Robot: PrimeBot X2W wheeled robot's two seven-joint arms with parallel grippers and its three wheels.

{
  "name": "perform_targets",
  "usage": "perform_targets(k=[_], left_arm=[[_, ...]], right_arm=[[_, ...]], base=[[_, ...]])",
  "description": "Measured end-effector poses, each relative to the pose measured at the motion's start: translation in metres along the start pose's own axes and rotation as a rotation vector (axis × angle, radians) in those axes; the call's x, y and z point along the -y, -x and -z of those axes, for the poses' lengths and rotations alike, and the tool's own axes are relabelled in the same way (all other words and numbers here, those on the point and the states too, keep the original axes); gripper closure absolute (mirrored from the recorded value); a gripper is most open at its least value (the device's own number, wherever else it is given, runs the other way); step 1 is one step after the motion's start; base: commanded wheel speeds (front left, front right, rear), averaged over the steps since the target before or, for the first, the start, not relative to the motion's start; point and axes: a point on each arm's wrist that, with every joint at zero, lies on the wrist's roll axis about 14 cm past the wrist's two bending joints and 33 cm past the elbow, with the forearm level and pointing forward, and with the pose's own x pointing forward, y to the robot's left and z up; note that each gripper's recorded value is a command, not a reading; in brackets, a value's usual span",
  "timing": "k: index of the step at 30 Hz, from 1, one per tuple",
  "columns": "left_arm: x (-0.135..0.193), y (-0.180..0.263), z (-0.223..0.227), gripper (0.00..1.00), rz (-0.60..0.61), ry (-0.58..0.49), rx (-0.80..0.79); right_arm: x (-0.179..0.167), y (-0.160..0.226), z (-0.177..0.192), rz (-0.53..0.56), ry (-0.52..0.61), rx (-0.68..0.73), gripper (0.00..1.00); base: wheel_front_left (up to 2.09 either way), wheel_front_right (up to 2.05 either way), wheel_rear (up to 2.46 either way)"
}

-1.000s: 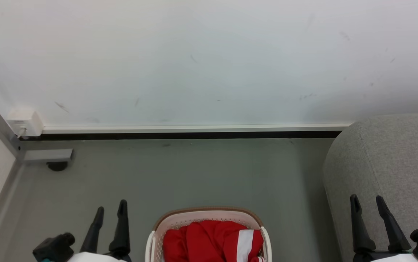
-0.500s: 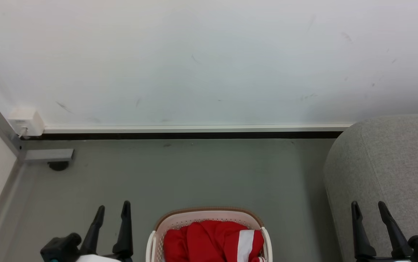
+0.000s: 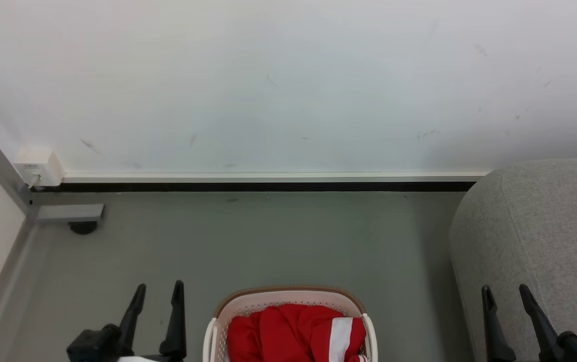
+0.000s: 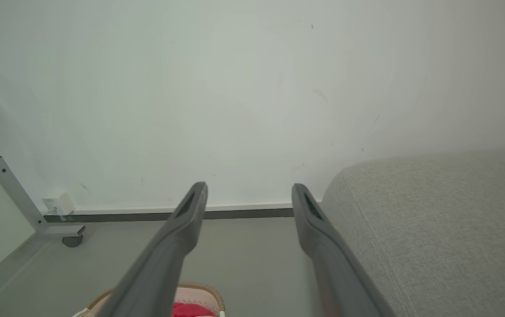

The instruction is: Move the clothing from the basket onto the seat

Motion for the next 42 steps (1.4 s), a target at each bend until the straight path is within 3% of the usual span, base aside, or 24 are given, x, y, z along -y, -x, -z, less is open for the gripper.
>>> perform_targets(k=[16, 42], left_arm=[[0.001, 0.002, -0.001, 0.00, 0.018, -0.093, 0.016], [0.016, -0.011, 0.018, 0.00, 0.073, -0.080, -0.038]], right_arm=[[-0.006, 0.001, 0.004, -0.026, 0.058, -0.002, 0.00], [0.006, 0.003, 0.006, 0.012, 0.034, -0.006, 0.00]], base=[[0.00, 0.00, 0.00], [0.00, 0.00, 0.00]])
